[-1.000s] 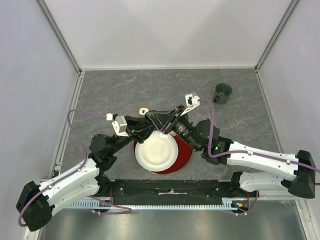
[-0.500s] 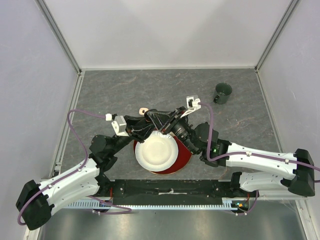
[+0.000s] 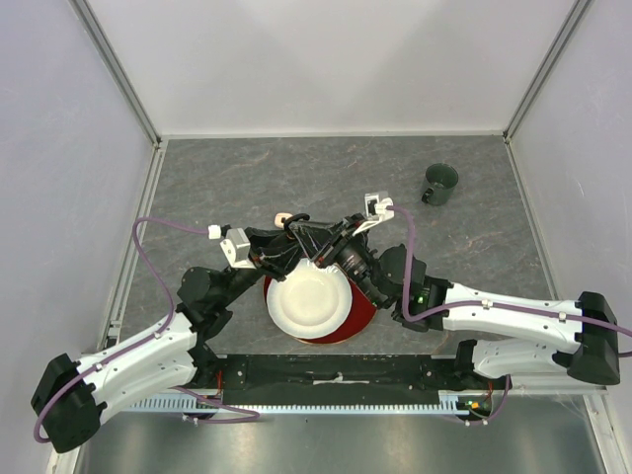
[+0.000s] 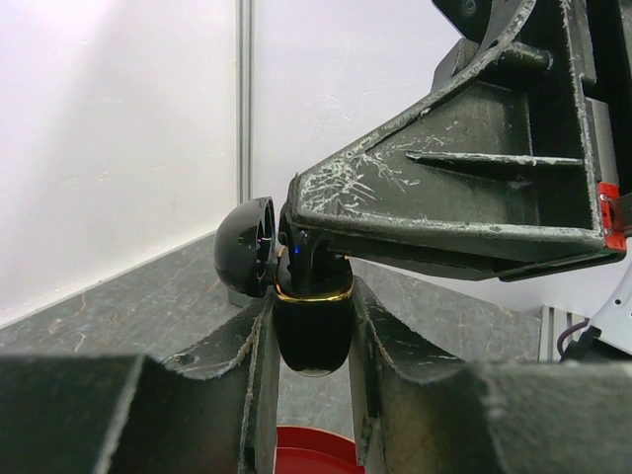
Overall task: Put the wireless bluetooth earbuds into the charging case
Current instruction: Place the earbud in the charging case.
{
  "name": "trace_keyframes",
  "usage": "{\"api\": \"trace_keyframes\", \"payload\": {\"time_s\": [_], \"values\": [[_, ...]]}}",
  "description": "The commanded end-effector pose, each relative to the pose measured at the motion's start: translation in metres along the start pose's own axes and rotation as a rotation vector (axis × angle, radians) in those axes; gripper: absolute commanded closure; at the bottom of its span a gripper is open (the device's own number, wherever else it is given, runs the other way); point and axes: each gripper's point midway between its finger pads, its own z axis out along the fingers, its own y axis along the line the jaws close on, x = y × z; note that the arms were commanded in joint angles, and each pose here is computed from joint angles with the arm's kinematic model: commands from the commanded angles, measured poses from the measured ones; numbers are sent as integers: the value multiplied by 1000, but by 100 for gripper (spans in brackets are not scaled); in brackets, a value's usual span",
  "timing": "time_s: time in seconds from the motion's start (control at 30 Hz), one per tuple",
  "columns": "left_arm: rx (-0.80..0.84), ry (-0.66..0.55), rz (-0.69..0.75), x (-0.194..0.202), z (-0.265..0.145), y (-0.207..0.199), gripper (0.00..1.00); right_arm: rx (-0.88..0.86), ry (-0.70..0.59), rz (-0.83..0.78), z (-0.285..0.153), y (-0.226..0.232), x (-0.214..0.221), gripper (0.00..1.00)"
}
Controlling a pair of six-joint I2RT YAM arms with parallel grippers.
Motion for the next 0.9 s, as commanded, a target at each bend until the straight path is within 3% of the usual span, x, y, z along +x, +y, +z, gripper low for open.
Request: {"api": "trace_keyframes", "payload": {"time_s": [0.0, 0.33, 0.73, 0.87], "values": [[-8, -178, 86, -54, 7, -1, 98, 59, 67, -88, -3, -9, 18, 98], [-20, -193, 97, -61, 7, 0, 98, 142, 88, -147, -11, -17, 18, 95], [-22, -178, 99, -59, 6, 0, 98, 152, 103, -158, -13, -15, 14, 65], [-21, -175, 98, -59, 6, 0, 98, 143, 86, -140, -14, -12, 8, 59]]}}
